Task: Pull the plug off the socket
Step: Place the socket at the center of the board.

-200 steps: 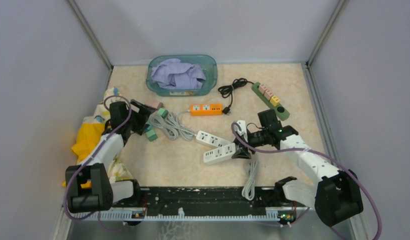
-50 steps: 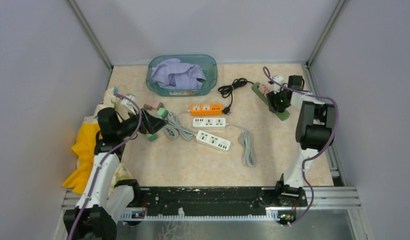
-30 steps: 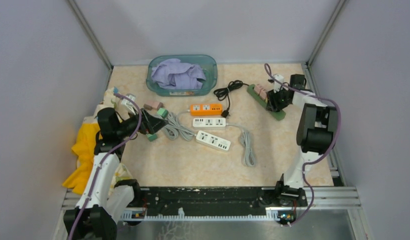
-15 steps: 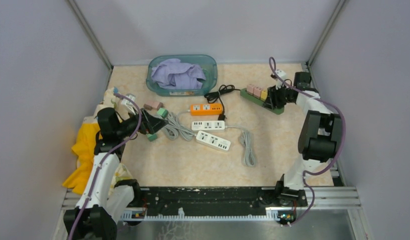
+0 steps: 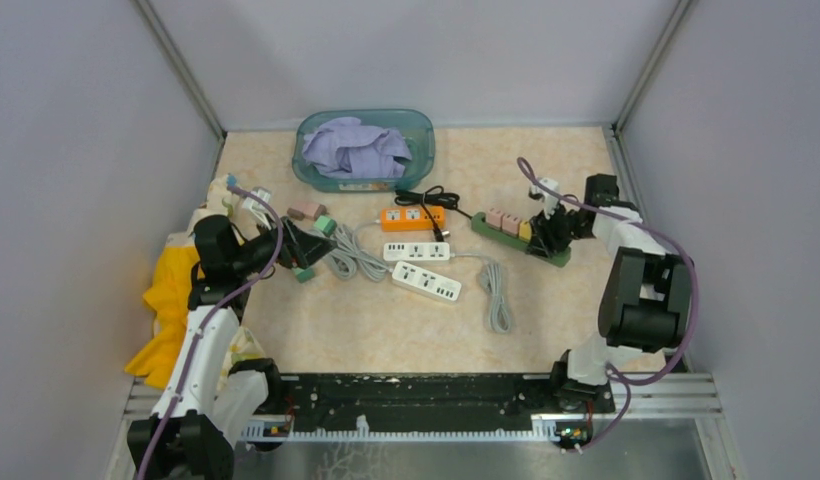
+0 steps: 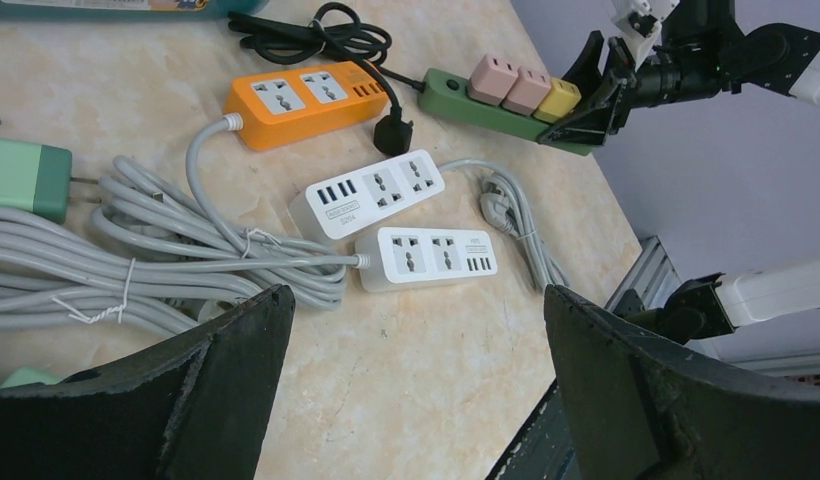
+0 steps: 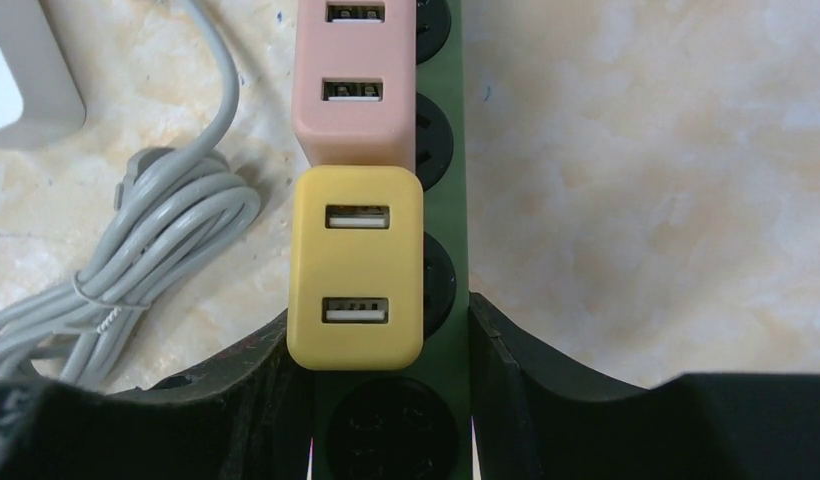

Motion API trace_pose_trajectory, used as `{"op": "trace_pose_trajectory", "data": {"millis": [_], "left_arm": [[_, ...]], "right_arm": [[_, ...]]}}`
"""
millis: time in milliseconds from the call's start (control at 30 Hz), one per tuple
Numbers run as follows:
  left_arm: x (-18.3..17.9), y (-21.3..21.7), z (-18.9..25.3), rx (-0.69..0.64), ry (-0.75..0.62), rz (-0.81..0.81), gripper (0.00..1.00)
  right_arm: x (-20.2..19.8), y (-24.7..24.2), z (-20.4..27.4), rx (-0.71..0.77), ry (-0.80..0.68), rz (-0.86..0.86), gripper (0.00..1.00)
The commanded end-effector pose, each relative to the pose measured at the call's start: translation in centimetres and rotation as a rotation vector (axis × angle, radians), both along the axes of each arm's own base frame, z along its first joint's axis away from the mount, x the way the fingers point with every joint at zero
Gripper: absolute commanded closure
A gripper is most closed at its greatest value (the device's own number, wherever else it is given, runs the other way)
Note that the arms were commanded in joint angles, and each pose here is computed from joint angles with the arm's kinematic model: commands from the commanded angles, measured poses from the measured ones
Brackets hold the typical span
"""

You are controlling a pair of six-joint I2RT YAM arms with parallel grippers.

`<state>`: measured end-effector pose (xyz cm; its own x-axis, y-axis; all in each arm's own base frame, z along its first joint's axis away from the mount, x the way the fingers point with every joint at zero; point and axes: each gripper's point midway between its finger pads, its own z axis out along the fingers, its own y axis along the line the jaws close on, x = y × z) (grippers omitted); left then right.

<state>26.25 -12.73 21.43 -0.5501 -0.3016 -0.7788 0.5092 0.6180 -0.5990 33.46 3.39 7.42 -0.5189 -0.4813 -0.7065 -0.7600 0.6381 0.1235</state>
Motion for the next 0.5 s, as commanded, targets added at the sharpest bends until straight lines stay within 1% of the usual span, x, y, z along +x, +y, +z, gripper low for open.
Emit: {"op": "trace_pose_trajectory", "data": {"millis": [0, 133, 367, 400, 467], "left_arm": [[-0.2, -0.1, 1.2, -0.003, -0.06, -0.021, 0.0], [-0.3, -0.2, 1.2, -0.006, -0.062, -0.03, 0.0], [-0.4, -0.3, 1.3, -0.011, -0.066, -0.04, 0.0], [-0.4, -0.3, 1.3, -0.012, -0.067, -0.041, 0.0], [-0.4, -0.3, 1.3, -0.012, -0.07, -0.042, 0.0]], "right_arm": [[-1.6, 1.2, 0.7, -0.004, -0.094, 0.164, 1.0], [-3.0, 1.7, -1.0, -0.038, -0.095, 0.261, 1.0], [-4.4, 2.3, -3.6, -0.161, -0.088, 0.415, 1.0], [-4.6, 2.2, -3.8, -0.172, -0.085, 0.422, 0.99], [-4.7, 2.1, -4.1, -0.191, -0.083, 0.429, 0.92]]}}
